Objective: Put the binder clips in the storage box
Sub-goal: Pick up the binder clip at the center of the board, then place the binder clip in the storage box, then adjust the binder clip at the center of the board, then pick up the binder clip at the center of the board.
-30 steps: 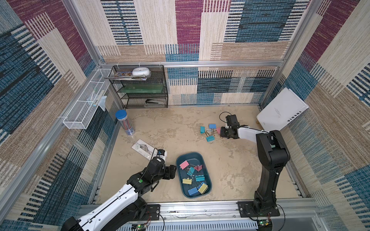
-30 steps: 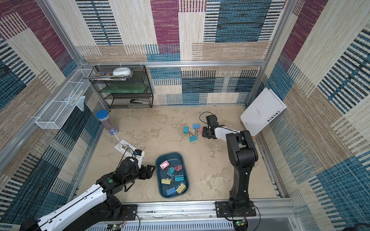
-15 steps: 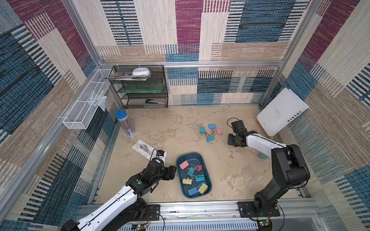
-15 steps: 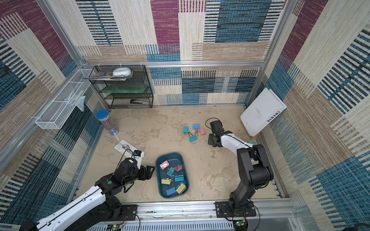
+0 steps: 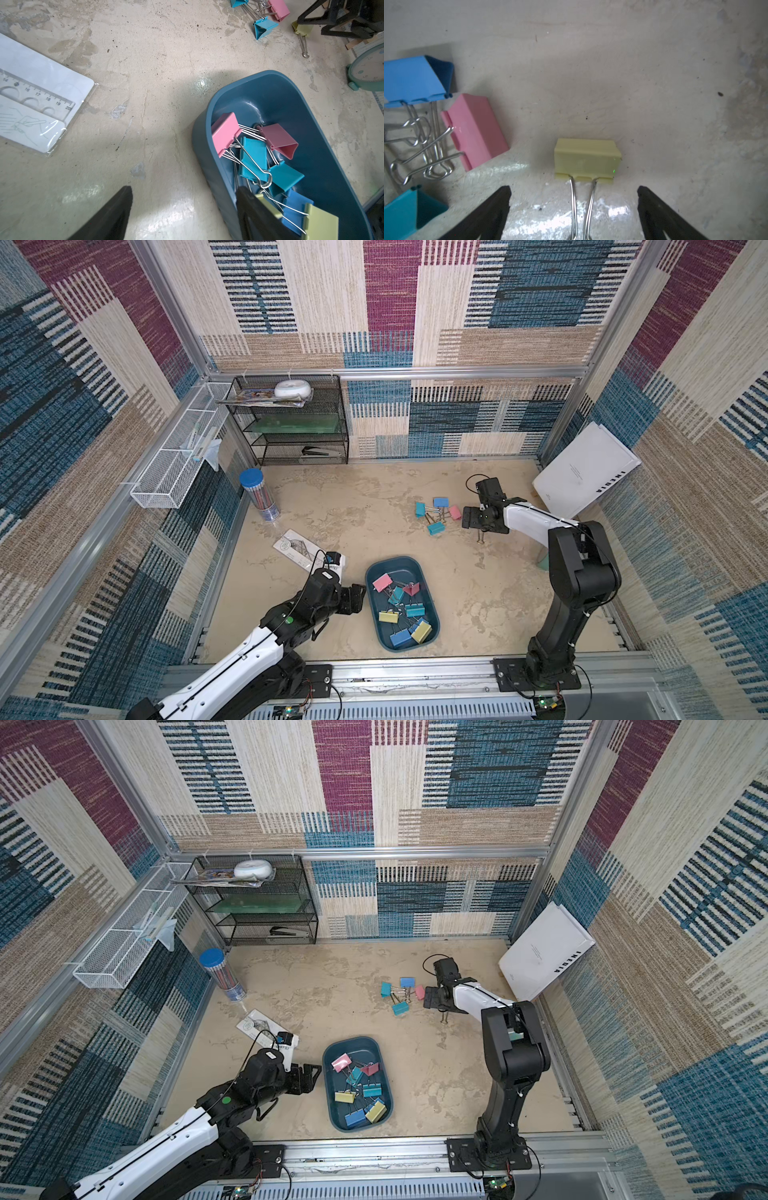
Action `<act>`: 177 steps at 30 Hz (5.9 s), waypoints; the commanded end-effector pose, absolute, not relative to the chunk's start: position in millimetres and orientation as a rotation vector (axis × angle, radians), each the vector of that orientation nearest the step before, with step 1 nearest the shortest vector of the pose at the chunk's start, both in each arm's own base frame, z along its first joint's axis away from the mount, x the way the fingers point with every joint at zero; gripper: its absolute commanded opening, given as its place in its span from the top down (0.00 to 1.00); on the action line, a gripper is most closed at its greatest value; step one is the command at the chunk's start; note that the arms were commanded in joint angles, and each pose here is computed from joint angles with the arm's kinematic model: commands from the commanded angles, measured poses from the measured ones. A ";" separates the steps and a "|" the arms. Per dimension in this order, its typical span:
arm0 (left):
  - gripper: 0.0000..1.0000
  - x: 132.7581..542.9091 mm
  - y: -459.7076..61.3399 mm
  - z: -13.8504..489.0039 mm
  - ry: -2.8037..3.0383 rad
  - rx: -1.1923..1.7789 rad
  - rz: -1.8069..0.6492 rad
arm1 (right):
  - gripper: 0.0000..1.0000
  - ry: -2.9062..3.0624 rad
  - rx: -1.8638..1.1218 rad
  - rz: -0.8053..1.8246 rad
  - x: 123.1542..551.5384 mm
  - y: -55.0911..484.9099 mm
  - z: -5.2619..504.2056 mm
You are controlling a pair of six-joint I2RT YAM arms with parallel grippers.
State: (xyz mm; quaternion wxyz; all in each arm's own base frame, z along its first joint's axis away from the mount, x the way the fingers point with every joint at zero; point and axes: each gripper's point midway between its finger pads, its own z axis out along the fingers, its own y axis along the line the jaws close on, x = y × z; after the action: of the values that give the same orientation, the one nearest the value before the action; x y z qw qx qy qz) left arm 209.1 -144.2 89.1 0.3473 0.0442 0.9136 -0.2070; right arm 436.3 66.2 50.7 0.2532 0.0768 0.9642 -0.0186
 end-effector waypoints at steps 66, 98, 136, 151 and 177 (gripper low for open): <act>0.18 208.2 -146.7 91.8 2.353 0.132 -0.560 | 0.55 2.605 -0.371 0.378 257.1 364.2 69.1; 0.18 209.1 -146.4 91.5 2.351 0.129 -0.555 | 0.20 2.530 -0.393 0.303 244.3 358.9 95.6; 0.18 208.1 -147.0 93.1 2.340 0.136 -0.566 | 1.00 2.570 0.008 0.227 504.3 185.4 39.7; 0.18 208.1 -146.3 93.0 2.339 0.133 -0.563 | 1.00 2.652 0.042 0.129 428.4 146.9 29.1; 0.18 205.6 -147.0 96.1 2.318 0.142 -0.587 | 0.17 2.602 0.101 -0.087 412.3 92.7 57.4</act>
State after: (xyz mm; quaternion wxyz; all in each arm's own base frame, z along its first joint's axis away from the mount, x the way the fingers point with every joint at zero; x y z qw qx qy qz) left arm 203.6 -145.2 92.2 0.3567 0.0505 0.9053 -0.2248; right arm 400.2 93.2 53.7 0.2497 0.0352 0.9673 -0.0280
